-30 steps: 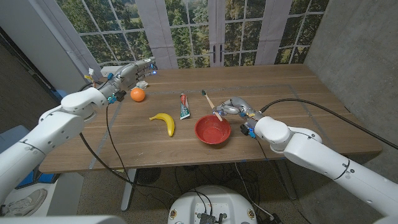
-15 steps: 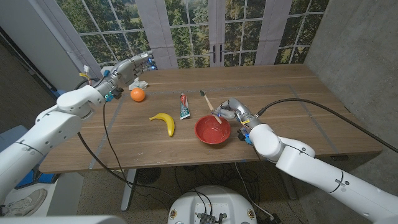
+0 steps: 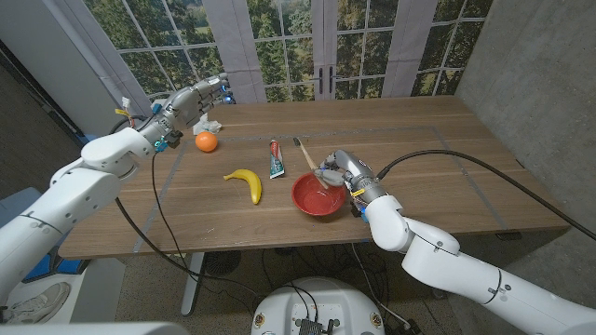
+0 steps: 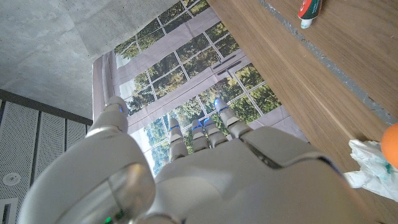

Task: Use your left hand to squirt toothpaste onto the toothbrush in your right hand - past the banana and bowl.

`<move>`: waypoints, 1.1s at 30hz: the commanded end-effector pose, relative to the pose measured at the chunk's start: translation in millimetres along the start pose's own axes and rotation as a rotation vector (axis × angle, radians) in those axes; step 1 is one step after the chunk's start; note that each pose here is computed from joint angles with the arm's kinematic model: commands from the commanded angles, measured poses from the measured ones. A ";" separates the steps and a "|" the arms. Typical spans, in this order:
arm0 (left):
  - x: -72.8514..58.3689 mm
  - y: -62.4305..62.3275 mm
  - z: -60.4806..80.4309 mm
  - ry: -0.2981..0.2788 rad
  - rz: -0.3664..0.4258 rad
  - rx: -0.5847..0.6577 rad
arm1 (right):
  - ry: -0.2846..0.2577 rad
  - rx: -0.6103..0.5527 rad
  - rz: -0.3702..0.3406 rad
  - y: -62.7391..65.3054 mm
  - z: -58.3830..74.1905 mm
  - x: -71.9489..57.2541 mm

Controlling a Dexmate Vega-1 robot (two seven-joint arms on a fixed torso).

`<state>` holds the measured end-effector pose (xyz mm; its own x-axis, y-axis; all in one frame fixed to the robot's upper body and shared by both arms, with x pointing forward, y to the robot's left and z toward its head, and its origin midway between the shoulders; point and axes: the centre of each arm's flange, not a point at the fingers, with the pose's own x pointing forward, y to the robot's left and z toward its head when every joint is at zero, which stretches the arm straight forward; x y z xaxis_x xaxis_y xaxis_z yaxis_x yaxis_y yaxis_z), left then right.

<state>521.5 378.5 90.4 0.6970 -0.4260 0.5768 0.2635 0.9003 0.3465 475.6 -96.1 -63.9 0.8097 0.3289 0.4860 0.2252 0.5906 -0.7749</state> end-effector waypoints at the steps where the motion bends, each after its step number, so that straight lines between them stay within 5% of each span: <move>1: 0.2 0.8 -2.5 -0.017 -0.004 -0.029 | -0.037 -0.078 -0.018 17.6 4.7 -2.9; 10: 7.1 1.3 -10.4 -0.032 -0.041 -0.093 | -0.048 -0.135 -0.032 29.0 5.2 -2.6; 21: 5.7 5.3 -15.4 -0.074 0.004 -0.128 | -0.076 -0.247 -0.079 40.2 0.8 -3.3; 33: 2.4 6.3 -12.0 -0.076 0.006 -0.124 | -0.013 -0.339 -0.058 43.2 2.3 2.0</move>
<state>534.9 382.3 84.6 0.6511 -0.4266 0.6277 0.3430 0.9032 0.2581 482.3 -72.3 -94.0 0.7634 0.3425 0.5476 0.3976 0.4190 -0.8163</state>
